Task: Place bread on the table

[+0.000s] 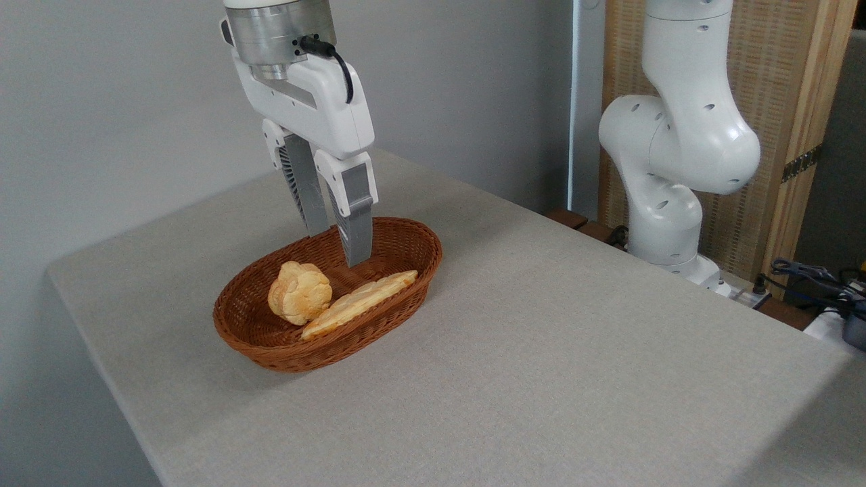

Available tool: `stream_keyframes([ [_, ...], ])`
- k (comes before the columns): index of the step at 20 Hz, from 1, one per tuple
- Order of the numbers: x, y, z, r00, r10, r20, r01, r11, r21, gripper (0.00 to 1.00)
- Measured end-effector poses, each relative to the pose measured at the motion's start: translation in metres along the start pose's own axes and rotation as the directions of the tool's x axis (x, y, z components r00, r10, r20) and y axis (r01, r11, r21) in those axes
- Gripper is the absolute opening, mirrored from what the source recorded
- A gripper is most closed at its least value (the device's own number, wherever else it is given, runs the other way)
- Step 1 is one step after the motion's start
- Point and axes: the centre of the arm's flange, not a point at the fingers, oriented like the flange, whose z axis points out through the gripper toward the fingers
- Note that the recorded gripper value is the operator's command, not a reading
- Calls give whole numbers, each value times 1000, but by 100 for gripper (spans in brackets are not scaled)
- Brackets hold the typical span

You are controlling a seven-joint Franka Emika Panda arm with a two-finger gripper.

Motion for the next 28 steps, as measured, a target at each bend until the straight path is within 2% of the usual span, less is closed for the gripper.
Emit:
stream_keyframes([
  [22,0,0,1,1000,-1,1,1,1000,-2,100],
  [25,8,10,8,1000,13,-19,-13,999,-36,100],
  [28,31,31,29,997,55,-52,-58,997,-54,100],
])
